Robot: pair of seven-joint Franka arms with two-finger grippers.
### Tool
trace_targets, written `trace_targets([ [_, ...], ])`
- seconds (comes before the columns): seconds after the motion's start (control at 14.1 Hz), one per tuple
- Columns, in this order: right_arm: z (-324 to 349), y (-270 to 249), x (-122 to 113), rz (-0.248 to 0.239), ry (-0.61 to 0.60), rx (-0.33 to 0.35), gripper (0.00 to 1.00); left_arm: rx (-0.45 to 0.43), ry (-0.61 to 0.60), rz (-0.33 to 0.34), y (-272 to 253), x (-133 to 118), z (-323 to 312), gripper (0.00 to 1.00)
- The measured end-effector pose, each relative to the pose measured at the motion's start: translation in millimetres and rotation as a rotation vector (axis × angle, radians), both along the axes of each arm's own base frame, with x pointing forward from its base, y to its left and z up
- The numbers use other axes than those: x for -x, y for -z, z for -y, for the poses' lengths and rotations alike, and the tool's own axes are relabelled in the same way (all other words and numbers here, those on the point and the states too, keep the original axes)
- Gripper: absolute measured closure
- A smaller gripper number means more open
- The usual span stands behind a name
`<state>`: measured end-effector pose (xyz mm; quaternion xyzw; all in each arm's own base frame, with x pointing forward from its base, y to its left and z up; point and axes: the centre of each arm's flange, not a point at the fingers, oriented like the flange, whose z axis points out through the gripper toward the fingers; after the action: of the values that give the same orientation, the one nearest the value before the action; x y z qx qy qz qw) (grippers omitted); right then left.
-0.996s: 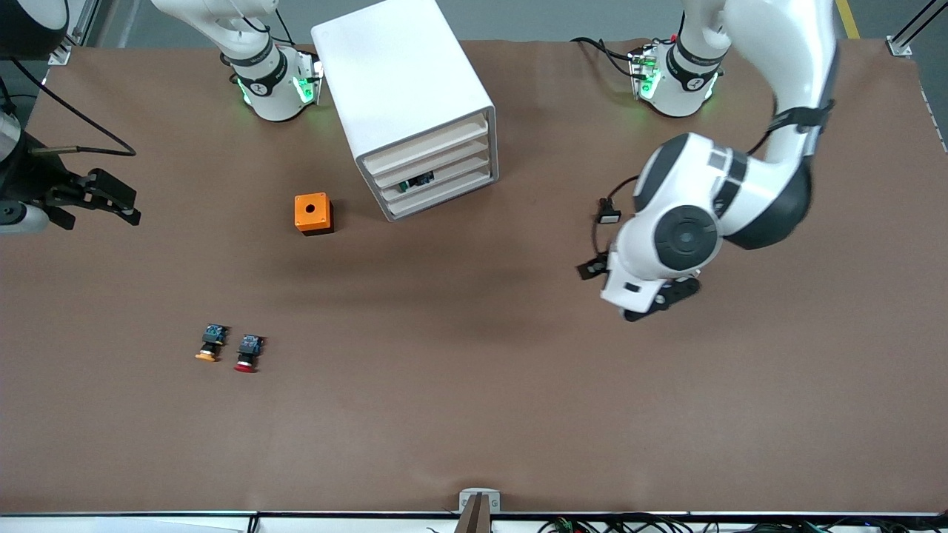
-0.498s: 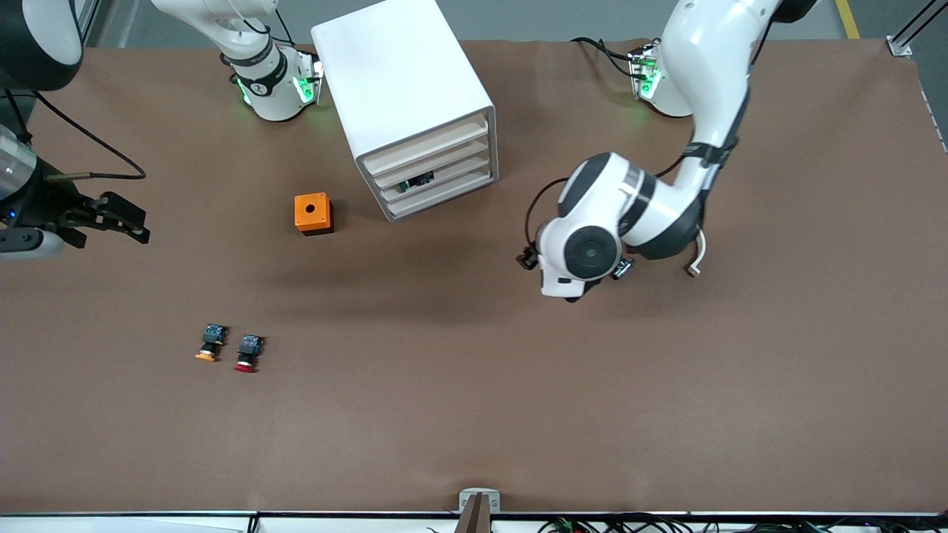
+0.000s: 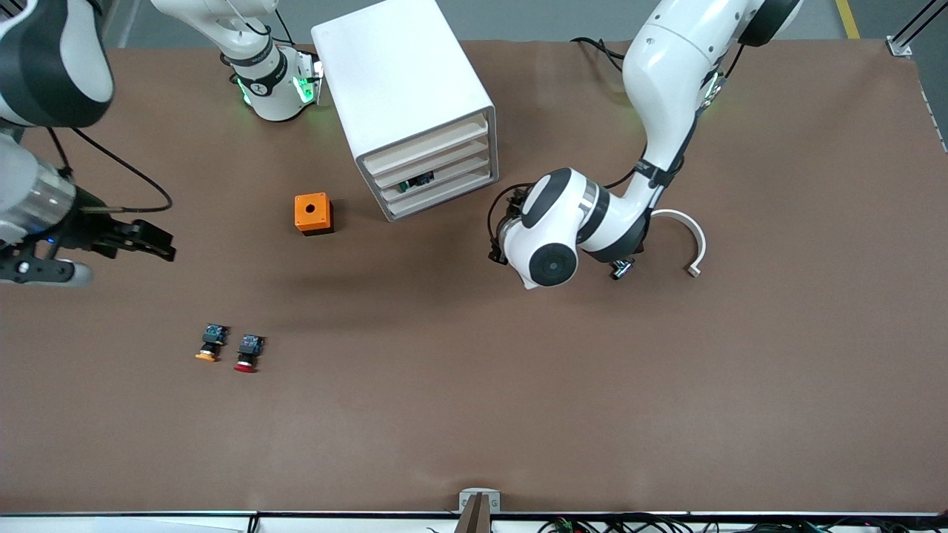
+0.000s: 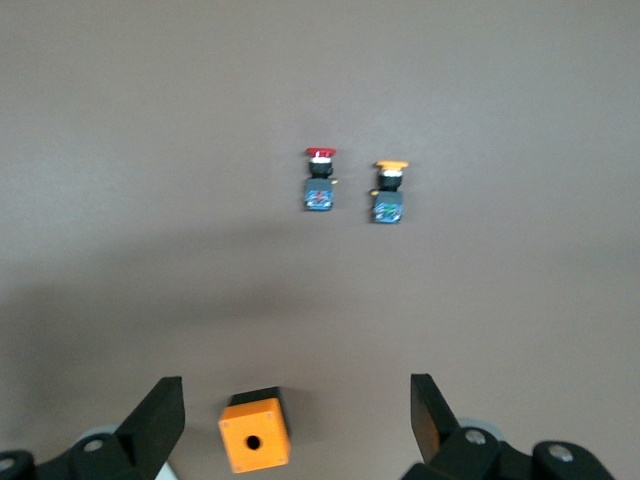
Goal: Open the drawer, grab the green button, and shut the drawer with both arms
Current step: 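Grasp the drawer handle with the left gripper while the right gripper approaches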
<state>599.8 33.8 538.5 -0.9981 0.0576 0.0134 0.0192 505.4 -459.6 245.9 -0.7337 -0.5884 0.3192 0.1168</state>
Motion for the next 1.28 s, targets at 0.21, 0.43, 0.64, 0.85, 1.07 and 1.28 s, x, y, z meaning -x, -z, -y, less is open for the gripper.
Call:
trace_targets([
  [0.21,-19.7,15.3,-3.6,-0.033,0.070,-0.032,0.00,-0.035,-0.164,-0.130,20.5,7.8,8.8,0.00],
  [0.43,-38.5,26.2,-5.1,-0.057,0.126,-0.032,0.00,-0.023,-0.230,-0.235,45.6,17.6,15.9,0.00],
  [0.64,-53.7,39.3,-6.3,-0.085,0.167,-0.036,0.00,0.001,-0.301,-0.365,70.0,38.7,31.5,0.02],
  [0.85,-61.9,61.3,-7.9,-0.136,0.210,-0.061,0.00,-0.031,-0.382,-0.474,87.7,52.7,37.5,0.12],
  [1.07,-76.5,75.5,-6.2,-0.174,0.246,-0.073,0.00,-0.104,-0.422,-0.540,96.5,66.8,45.1,0.26],
  [1.28,-100.5,82.6,-1.1,-0.202,0.298,-0.070,0.00,-0.140,-0.435,-0.607,99.9,80.8,53.9,0.33],
])
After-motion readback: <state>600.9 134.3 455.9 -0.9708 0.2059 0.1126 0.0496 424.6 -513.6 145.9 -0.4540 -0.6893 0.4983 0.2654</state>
